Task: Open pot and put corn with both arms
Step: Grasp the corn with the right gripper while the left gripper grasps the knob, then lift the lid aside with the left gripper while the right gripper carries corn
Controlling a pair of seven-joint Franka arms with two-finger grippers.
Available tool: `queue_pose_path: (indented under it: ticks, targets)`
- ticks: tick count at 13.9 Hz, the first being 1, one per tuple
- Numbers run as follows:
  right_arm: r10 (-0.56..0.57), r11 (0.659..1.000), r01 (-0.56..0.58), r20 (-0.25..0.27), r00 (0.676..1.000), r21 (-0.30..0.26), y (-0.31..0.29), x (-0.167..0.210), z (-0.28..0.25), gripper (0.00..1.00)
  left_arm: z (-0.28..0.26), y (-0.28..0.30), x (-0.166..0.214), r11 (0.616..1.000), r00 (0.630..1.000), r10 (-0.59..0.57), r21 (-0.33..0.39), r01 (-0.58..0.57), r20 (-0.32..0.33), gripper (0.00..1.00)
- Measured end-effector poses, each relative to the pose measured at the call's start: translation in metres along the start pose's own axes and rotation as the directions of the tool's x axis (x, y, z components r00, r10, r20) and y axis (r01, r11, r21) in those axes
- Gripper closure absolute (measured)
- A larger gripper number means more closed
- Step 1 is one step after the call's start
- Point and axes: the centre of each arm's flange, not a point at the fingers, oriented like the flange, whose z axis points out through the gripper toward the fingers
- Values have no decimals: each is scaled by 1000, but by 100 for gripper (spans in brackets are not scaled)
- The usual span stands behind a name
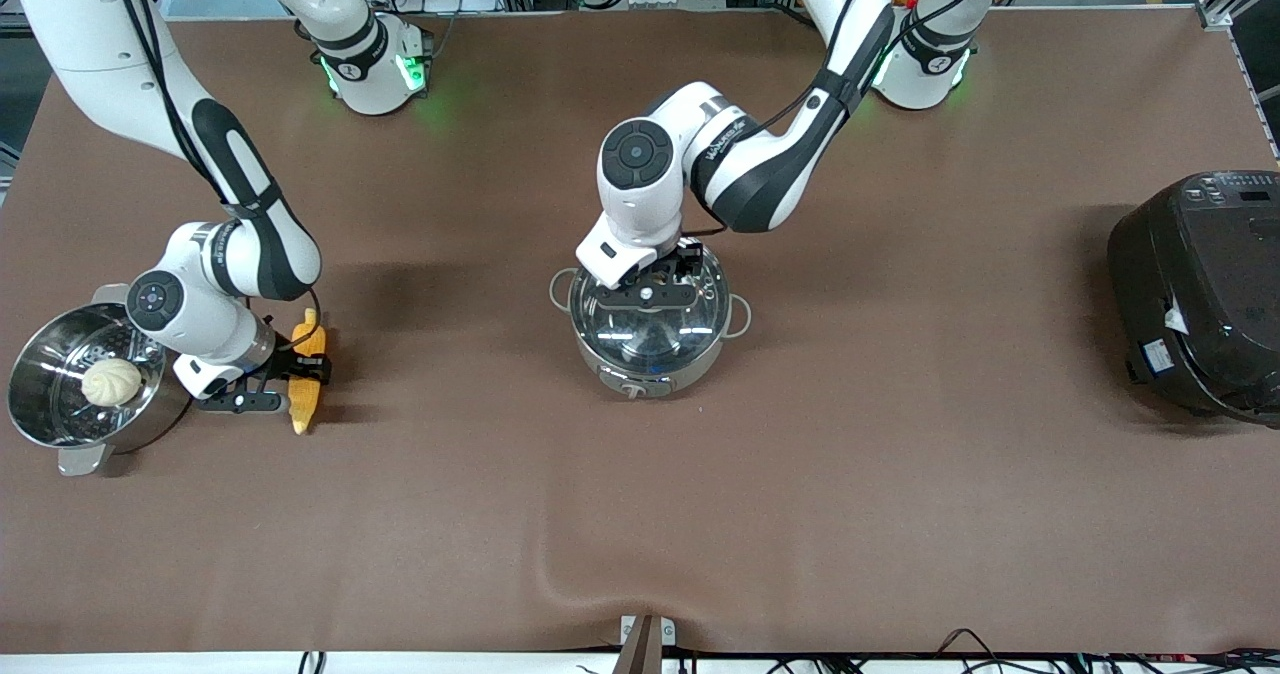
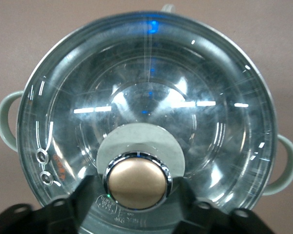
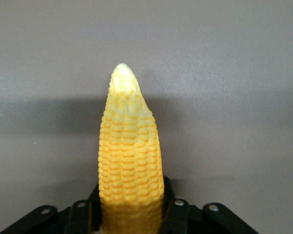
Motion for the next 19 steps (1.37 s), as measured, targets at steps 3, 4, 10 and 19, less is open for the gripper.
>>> queue_pose_path:
  ticks: [3,4,10,19]
  targets:
    - [-28,1000,28,5,1000,6,-16,12,-17,64,-4,0,1,1000,1000,-1,-4,1,-4,52]
    - [-46,999,46,21,999,9,-27,18,-30,67,-4,0,1,1000,1000,-1,-4,1,-4,52]
    - [-135,991,135,141,981,11,-113,52,-157,67,-28,-9,6,1000,1000,-15,-9,15,-17,52]
    - [-14,1000,16,102,995,-22,-333,1,-191,67,-101,-154,100,960,955,-278,-34,276,-105,52]
